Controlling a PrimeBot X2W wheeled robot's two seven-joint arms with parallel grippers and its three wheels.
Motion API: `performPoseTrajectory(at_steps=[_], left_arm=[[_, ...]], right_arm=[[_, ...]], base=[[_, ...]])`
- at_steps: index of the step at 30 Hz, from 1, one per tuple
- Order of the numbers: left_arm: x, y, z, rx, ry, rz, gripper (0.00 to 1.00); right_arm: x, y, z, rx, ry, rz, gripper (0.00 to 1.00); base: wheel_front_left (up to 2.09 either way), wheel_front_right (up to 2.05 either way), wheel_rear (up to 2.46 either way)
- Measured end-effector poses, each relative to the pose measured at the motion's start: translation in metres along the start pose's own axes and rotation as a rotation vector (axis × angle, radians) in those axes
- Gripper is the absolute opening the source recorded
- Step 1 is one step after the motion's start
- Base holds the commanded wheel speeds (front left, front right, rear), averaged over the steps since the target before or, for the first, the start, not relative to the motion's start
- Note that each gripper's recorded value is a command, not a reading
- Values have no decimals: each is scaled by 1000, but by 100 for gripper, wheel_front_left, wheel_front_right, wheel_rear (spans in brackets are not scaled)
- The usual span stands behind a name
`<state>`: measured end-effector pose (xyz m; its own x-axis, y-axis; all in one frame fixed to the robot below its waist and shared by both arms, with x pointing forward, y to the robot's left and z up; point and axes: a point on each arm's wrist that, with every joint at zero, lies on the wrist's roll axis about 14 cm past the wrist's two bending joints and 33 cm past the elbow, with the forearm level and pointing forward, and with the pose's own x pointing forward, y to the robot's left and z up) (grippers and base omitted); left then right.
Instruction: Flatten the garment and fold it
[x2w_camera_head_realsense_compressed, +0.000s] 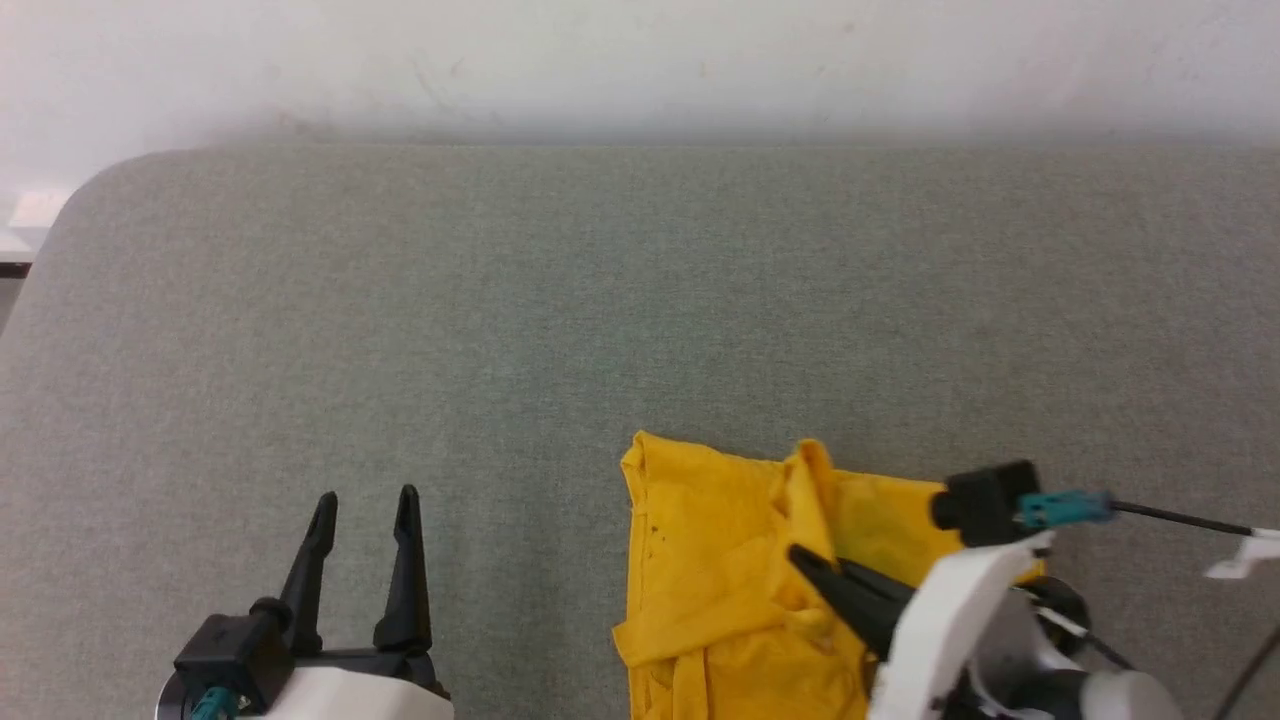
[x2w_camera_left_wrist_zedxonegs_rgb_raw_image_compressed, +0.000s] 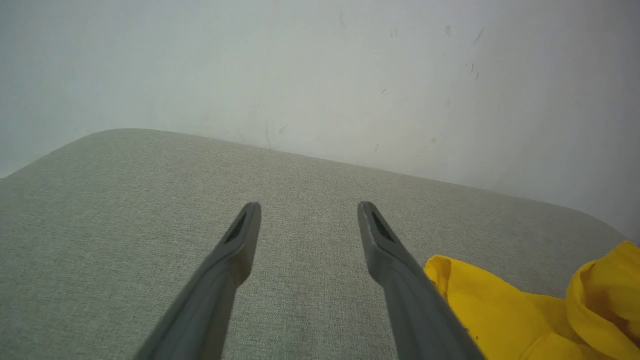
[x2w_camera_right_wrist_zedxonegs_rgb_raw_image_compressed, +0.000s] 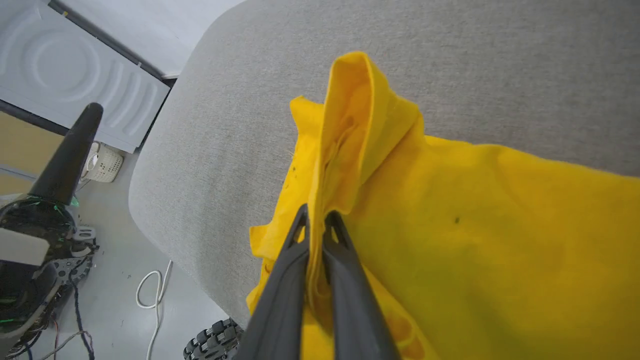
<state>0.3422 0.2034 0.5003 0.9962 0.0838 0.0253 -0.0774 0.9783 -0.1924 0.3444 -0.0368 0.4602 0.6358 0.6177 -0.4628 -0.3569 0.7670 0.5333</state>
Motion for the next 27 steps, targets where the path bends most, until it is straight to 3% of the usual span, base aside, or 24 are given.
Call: performPoseTrajectory(at_steps=[7, 18, 20, 22, 23, 24, 27], left_arm=[[-1, 5, -6, -8, 17, 23, 100], [-2, 6, -18, -31, 46, 46, 100], [-2, 4, -18, -42, 42, 42, 100], [-1, 2, -16, -44, 35, 37, 100], [-2, 2, -16, -43, 35, 36, 100], [-2, 2, -17, -45, 35, 37, 100], [-2, 2, -17, -48, 34, 38, 100]], right_arm=[[37, 38, -11, -61, 62, 132, 0], [74, 7, -51, -230, 261, 22, 0], [77, 5, -57, -278, 299, 7, 14], [78, 5, -60, -315, 331, 1, 45], [79, 8, -61, -336, 342, 4, 76], [79, 10, -62, -347, 349, 7, 100], [77, 18, -64, -339, 354, 31, 100]], base=[[0, 0, 0], [0, 0, 0], [0, 0, 0], [0, 0, 0], [0, 0, 0], [0, 0, 0], [0, 0, 0]])
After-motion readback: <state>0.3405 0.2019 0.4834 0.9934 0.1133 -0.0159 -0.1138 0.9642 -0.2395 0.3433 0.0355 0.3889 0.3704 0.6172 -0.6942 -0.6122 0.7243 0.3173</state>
